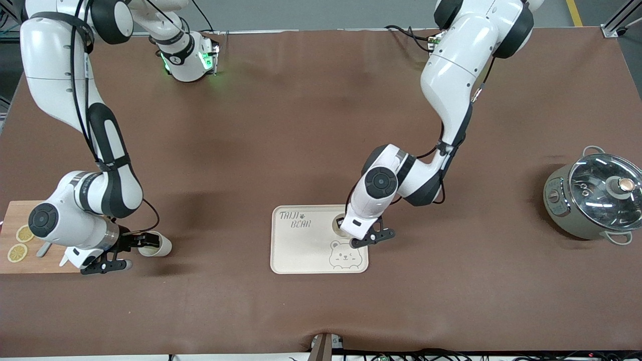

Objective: Place white IKEA cup upright on tray with both arms
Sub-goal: 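Carry the cup onto the tray while the right gripper grasps the other cup, then open the left gripper and withdraw it while the right gripper lifts its cup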

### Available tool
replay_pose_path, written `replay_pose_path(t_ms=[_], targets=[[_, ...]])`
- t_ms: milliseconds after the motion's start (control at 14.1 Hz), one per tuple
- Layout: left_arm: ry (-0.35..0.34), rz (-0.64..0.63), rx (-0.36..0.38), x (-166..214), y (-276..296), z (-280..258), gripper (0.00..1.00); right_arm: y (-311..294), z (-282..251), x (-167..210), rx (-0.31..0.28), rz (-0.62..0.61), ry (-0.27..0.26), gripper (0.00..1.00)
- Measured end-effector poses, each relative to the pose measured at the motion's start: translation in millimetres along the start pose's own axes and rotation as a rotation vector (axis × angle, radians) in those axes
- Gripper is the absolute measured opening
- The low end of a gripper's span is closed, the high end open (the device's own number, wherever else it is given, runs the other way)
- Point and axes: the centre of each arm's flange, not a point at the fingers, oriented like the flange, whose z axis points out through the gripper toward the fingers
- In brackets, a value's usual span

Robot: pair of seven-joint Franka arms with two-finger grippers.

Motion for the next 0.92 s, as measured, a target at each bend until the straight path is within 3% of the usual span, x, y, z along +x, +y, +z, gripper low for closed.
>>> replay_pose_path(t_ms=[354, 566, 636, 778, 919], targets=[[0.013, -0.059, -0.007, 2, 10, -29, 0.67, 0, 1, 2, -0.005, -0.001, 0.015, 0.96], [0.016, -0.065, 0.003, 5, 13, -72, 0.96, -4, 1, 3, -0.005, -0.007, 0.015, 0.64], [0.022, -0.069, 0.007, 9, 11, -88, 1.0, -6, 1, 3, -0.004, -0.01, 0.015, 0.55], [0.029, -0.072, 0.024, 24, -4, -118, 1.0, -11, 1, 4, -0.004, -0.018, 0.015, 0.33], [-0.015, -0.007, 0.089, 52, -47, -148, 1.0, -15, 1, 5, -0.004, -0.023, 0.016, 0.1]])
